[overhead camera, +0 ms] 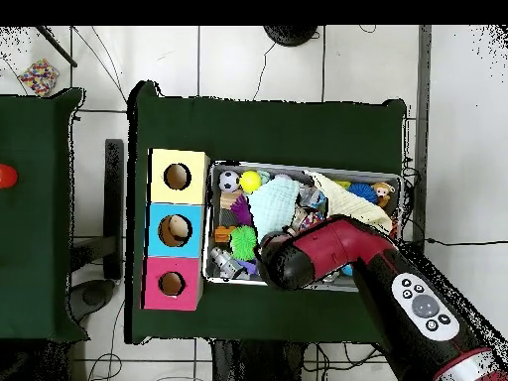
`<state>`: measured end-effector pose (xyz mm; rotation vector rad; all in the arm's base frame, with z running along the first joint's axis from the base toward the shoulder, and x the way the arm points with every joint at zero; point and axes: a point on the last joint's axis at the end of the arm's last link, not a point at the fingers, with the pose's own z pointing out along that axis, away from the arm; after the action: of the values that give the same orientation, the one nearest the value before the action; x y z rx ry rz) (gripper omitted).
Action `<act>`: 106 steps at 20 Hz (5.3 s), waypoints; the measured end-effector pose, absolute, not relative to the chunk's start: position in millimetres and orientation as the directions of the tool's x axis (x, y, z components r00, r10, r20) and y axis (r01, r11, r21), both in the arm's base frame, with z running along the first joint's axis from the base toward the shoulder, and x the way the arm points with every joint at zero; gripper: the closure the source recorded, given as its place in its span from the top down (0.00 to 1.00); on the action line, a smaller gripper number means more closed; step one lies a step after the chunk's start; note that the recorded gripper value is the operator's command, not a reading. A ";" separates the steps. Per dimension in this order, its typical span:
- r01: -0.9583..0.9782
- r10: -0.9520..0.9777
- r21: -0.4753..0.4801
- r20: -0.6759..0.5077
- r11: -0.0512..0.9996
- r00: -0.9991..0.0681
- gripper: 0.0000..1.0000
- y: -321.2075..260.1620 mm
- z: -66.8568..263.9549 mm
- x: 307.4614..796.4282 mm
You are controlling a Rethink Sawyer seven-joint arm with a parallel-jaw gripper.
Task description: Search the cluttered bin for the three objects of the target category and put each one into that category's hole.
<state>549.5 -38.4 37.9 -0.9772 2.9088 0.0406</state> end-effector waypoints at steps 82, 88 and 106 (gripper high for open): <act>-0.547 -0.537 0.070 -0.116 0.834 -0.835 1.00 -16.3 24.9 605.6; -0.529 -0.517 0.076 -0.136 0.845 -0.845 1.00 -17.3 18.8 621.2; -0.541 -0.528 0.057 -0.151 0.839 -0.835 1.00 -30.8 15.6 661.5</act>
<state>661.5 -30.8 15.6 -0.8436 2.8880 0.1464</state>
